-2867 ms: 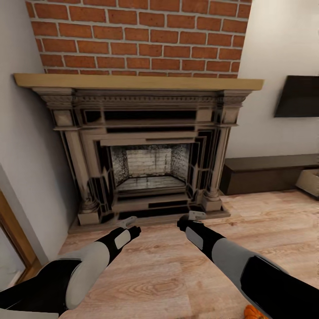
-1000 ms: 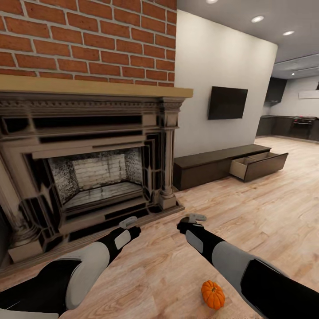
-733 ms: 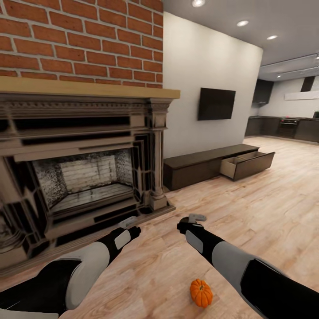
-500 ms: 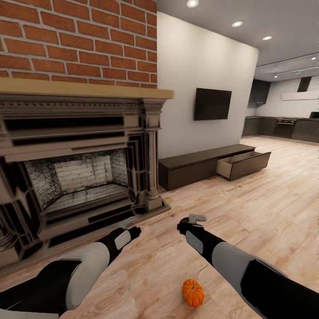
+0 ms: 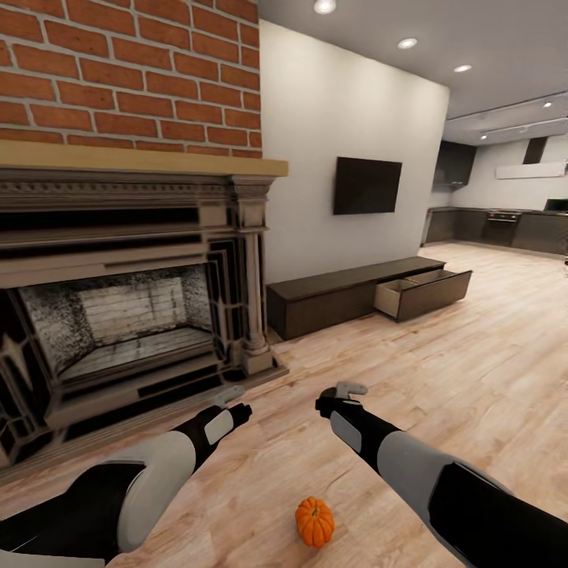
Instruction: Place each of the two pumpkins and all three candles from the living room inside a cabinet in the living room (use any cabinet), then make sure every cabinet is closed, and position the cauldron so it is next to a table in the living room.
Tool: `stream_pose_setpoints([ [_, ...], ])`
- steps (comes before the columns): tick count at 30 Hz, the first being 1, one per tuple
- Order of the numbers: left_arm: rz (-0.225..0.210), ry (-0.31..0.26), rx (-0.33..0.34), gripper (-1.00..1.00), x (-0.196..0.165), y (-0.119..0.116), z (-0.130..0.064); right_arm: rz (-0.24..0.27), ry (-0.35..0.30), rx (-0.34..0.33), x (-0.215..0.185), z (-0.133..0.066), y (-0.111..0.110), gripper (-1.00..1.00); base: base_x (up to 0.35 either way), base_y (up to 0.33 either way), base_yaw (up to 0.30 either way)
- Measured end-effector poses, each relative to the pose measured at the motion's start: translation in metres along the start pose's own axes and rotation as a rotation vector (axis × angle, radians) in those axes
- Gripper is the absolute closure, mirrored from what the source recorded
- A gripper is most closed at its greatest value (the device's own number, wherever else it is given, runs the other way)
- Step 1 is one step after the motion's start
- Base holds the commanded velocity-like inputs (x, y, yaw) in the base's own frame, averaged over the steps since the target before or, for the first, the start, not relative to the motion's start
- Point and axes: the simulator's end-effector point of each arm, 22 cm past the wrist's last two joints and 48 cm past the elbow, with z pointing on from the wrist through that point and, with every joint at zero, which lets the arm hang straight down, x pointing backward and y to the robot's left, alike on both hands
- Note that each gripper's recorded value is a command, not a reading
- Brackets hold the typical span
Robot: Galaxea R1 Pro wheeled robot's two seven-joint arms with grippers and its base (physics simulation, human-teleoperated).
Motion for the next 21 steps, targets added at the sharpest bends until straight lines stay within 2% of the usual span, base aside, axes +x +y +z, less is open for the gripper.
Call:
stream_pose_setpoints([
  [6,0.0,-0.005,0.002,-1.0,-0.002,-0.001,-0.002,-0.001,-0.006,-0.001,-0.003,-0.002,0.0,1.0,0.0,-0.07,-0.146],
  [21,0.001,-0.019,0.009,-1.0,-0.009,-0.005,-0.009,-0.002,-0.024,-0.003,-0.012,-0.008,0.001,1.0,0.0,-0.004,-0.173],
])
